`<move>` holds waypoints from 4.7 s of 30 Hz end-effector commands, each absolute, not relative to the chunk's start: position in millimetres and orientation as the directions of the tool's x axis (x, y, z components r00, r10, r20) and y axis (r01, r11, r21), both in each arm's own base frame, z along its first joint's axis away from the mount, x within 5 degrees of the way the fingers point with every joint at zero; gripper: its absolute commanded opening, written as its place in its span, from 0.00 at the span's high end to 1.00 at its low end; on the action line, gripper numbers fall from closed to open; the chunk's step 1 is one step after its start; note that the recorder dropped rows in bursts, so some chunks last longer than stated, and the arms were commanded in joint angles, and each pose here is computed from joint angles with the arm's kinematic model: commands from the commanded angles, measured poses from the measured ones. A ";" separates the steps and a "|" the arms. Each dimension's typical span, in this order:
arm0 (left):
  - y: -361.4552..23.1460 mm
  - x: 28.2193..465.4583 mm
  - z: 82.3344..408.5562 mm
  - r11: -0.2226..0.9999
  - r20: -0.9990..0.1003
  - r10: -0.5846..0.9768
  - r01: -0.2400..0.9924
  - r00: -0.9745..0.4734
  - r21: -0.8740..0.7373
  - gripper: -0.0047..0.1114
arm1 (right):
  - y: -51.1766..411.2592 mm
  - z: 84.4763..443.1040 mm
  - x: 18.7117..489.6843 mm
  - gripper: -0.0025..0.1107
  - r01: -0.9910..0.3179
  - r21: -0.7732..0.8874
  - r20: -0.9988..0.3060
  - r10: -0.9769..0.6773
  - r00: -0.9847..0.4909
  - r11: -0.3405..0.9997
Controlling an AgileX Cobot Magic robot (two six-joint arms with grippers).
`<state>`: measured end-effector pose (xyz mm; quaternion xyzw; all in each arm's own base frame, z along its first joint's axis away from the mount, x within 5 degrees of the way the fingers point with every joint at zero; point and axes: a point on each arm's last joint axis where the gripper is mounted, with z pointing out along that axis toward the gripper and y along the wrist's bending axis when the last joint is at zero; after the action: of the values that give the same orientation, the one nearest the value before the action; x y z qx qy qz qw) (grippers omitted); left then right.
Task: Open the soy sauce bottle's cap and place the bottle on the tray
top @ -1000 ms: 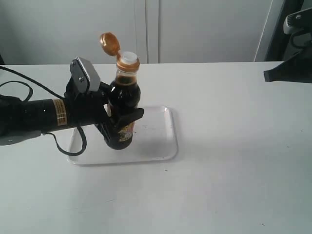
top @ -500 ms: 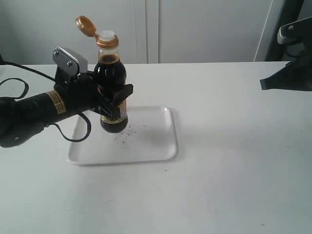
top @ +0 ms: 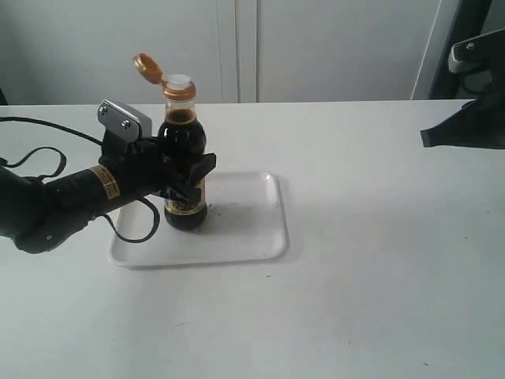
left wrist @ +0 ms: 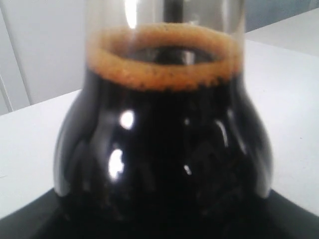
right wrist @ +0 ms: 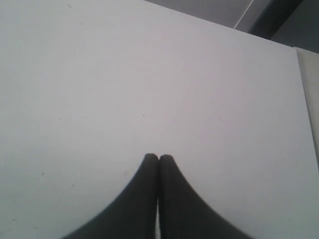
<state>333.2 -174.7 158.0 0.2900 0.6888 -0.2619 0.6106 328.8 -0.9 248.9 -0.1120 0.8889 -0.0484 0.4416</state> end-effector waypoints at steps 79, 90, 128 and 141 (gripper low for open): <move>-130.8 262.7 374.8 0.851 -0.964 0.043 0.496 0.262 0.173 0.38 | 6.0 256.6 327.4 0.98 -0.171 -0.190 -0.792 -0.254 -0.555 0.967; -58.0 272.7 388.8 0.873 -0.786 0.479 0.303 -0.390 0.382 0.96 | 41.7 284.8 309.4 0.98 -0.332 -0.204 -0.751 -0.364 -0.551 0.921; -2.4 110.9 376.9 0.949 -0.664 0.315 0.209 -0.678 0.236 0.96 | 19.9 350.4 163.9 0.98 -0.237 -0.176 -0.814 -0.276 -0.511 0.956; -5.4 68.1 319.9 0.960 -0.717 0.275 0.227 -0.641 0.165 0.96 | 18.0 332.9 118.6 0.98 -0.215 -0.122 -0.909 -0.196 -0.368 0.969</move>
<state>75.4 -2.5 329.2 0.1454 0.9064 0.0529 0.3931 123.6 17.7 336.5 -0.1341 0.8335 -0.0034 0.5361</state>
